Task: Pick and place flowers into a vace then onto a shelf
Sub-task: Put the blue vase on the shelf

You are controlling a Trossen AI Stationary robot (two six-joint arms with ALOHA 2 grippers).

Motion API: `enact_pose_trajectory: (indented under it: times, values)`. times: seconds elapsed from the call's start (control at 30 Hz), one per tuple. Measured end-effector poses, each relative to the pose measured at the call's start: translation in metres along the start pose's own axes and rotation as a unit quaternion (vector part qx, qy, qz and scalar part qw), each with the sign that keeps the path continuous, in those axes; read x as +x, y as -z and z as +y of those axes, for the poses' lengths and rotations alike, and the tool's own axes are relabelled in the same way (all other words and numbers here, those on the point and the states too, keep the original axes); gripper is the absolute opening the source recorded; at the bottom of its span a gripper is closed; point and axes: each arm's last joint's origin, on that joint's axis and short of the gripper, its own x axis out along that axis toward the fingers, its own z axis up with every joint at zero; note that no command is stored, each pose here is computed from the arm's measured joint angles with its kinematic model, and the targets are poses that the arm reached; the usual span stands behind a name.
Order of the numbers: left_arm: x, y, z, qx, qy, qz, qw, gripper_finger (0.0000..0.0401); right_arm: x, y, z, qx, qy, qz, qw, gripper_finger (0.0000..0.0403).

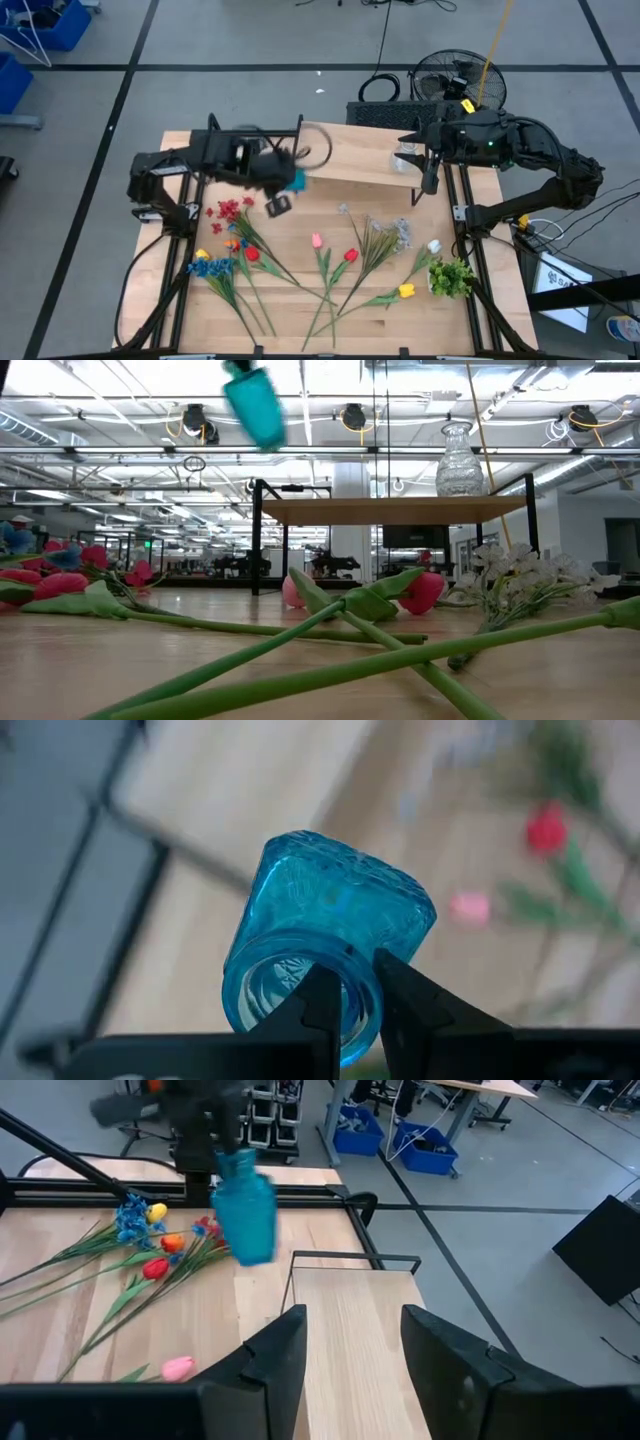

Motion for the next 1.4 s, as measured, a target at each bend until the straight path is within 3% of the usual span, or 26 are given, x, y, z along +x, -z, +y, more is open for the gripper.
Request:
enact_pose_trajectory:
  times: [0.1,0.2,0.37,0.5,0.73,0.93,1.13,1.4]
  values:
    - [0.008,-0.024,0.009,0.055,-0.011,-0.015,0.998,0.0045,0.0,0.0,0.0,0.005,0.0,-0.001,1.0,0.0155]
    - [0.035,-0.049,0.018,0.125,-0.026,-0.01,0.992,0.0045,0.0,0.0,0.0,0.016,0.0,-0.001,1.0,0.0155]
    - [0.079,-0.062,0.033,0.199,-0.026,0.03,0.979,0.0045,0.0,0.0,0.0,0.03,0.0,-0.001,1.0,0.0155]
    - [0.096,-0.068,0.043,0.207,-0.039,0.038,0.977,0.0045,0.0,0.0,0.0,0.031,0.0,-0.001,1.0,0.0155]
    - [0.099,-0.07,0.054,0.238,-0.03,0.038,0.97,0.0045,0.0,0.0,0.0,0.031,0.0,-0.001,1.0,0.0155]
    - [0.099,-0.069,0.055,0.254,-0.006,0.036,0.967,0.009,0.001,0.0,0.0,0.03,0.0,0.001,1.0,0.0155]
    - [0.1,-0.069,0.058,0.27,-0.011,0.04,0.962,0.0098,0.001,0.0,0.0,0.03,0.0,0.001,1.0,0.0155]
    - [0.1,-0.072,0.064,0.282,-0.083,0.046,0.955,0.01,0.001,0.0,0.0,0.03,0.0,0.001,1.0,0.0155]
